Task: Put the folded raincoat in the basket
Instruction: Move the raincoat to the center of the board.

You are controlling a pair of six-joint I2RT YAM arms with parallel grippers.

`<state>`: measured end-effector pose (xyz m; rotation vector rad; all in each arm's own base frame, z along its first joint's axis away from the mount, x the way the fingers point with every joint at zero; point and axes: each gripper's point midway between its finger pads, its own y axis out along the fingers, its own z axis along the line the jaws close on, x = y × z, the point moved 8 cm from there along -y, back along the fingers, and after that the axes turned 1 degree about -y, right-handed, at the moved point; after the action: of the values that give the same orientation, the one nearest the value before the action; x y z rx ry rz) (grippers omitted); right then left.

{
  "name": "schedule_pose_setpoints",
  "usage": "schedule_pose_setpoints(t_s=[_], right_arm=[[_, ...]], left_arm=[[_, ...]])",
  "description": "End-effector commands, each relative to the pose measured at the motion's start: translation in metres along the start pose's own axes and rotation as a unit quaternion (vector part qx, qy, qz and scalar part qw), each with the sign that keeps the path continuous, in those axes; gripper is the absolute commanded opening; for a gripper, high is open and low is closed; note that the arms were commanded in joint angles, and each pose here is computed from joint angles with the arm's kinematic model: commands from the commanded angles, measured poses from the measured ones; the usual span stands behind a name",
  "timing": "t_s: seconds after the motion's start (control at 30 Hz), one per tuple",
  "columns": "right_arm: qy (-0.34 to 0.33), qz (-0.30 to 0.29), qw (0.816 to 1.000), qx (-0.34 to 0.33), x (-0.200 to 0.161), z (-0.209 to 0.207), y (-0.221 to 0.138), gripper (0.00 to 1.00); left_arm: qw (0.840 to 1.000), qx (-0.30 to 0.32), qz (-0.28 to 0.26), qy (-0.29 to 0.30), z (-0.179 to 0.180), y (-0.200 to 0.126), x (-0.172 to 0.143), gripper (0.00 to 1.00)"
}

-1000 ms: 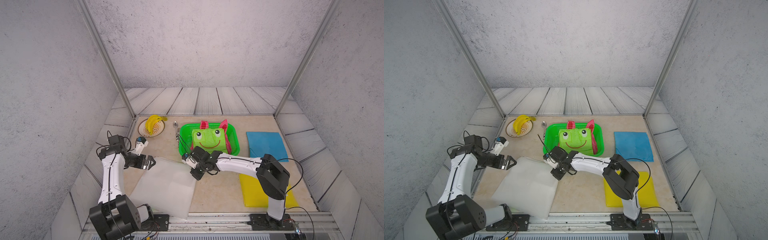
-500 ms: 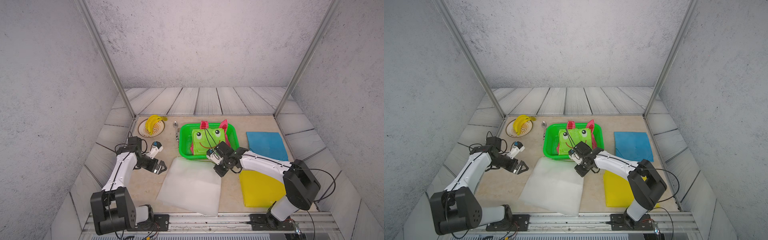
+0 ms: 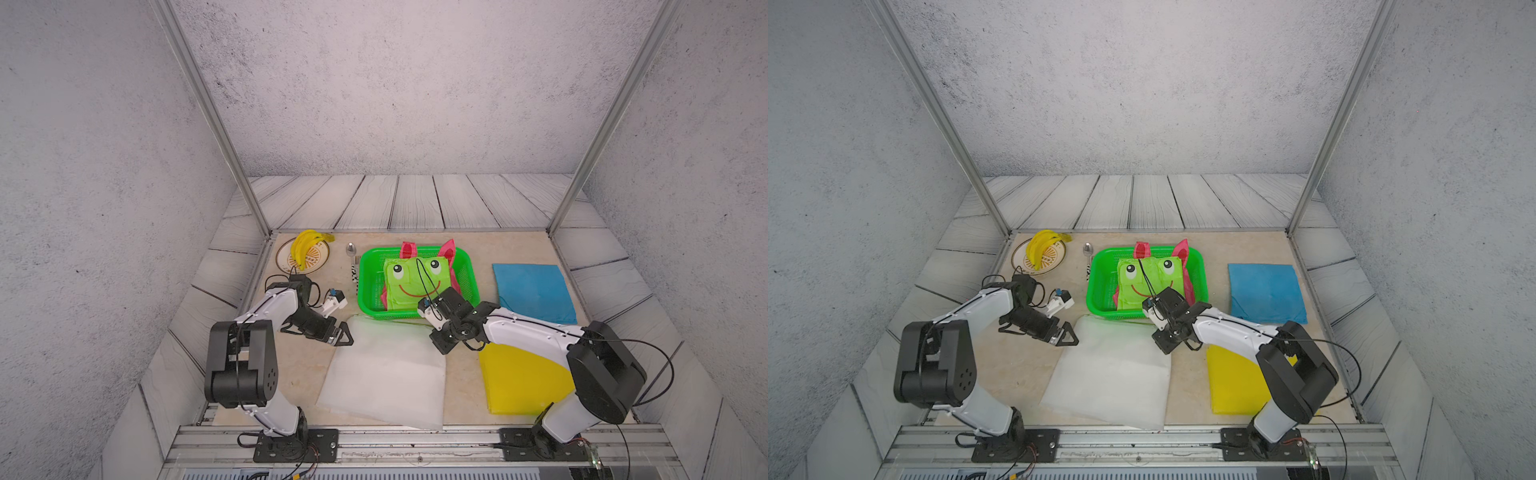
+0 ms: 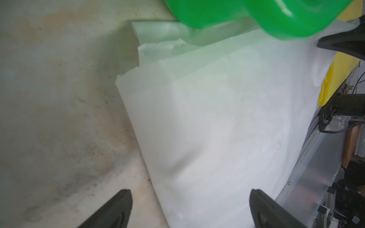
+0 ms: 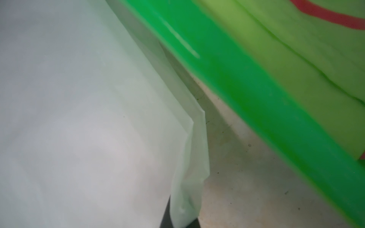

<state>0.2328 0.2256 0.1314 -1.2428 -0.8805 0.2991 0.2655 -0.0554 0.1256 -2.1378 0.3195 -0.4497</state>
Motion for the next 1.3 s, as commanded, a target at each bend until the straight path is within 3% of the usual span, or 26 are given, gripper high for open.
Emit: schedule_pose_setpoints(t_s=[0.0,0.2,0.3,0.33,0.4,0.53,0.73,0.8,0.9,1.0,1.13,1.27], right_arm=[[0.014,-0.040,0.999,-0.013,0.007,-0.003,-0.009,0.00],[0.002,-0.097,0.995,0.016,0.006,0.003,-0.012,0.00],[-0.023,-0.167,0.985,0.041,0.007,0.010,-0.023,0.00],[-0.035,-0.182,0.981,0.050,0.005,0.013,-0.026,0.00],[-0.065,-0.214,0.973,0.055,0.006,0.015,-0.036,0.00],[-0.113,-0.200,0.972,0.054,0.006,0.017,-0.044,0.00],[-0.184,-0.211,0.958,0.067,0.012,0.023,-0.055,0.00],[-0.222,-0.229,0.944,0.082,0.012,0.028,-0.061,0.00],[-0.266,-0.249,0.927,0.094,0.011,0.033,-0.068,0.00],[-0.291,-0.261,0.915,0.096,0.012,0.035,-0.073,0.00],[-0.341,-0.282,0.891,0.105,0.014,0.040,-0.079,0.00],[-0.382,-0.301,0.870,0.083,0.022,0.040,-0.089,0.00]], left_arm=[[0.999,-0.024,0.015,-0.037,0.002,0.008,0.012,0.97],[0.995,-0.084,0.009,-0.060,0.001,0.017,0.020,0.86],[0.993,-0.105,-0.003,-0.055,-0.003,0.015,0.024,0.69],[0.993,-0.108,-0.008,-0.046,-0.005,0.012,0.025,0.68],[0.995,-0.098,-0.022,-0.014,-0.008,0.003,0.025,0.72],[0.993,-0.071,-0.076,0.054,-0.013,-0.034,0.022,0.89],[0.972,-0.062,-0.172,0.148,-0.025,-0.103,0.018,0.97],[0.961,-0.061,-0.184,0.195,-0.035,-0.113,0.017,0.98],[0.934,-0.074,-0.232,0.261,-0.054,-0.124,0.017,0.99],[0.905,-0.045,-0.265,0.329,-0.068,-0.130,0.022,0.96],[0.866,-0.008,-0.259,0.429,-0.092,-0.123,0.028,1.00],[0.846,-0.023,-0.233,0.478,-0.104,-0.113,0.042,1.00]])
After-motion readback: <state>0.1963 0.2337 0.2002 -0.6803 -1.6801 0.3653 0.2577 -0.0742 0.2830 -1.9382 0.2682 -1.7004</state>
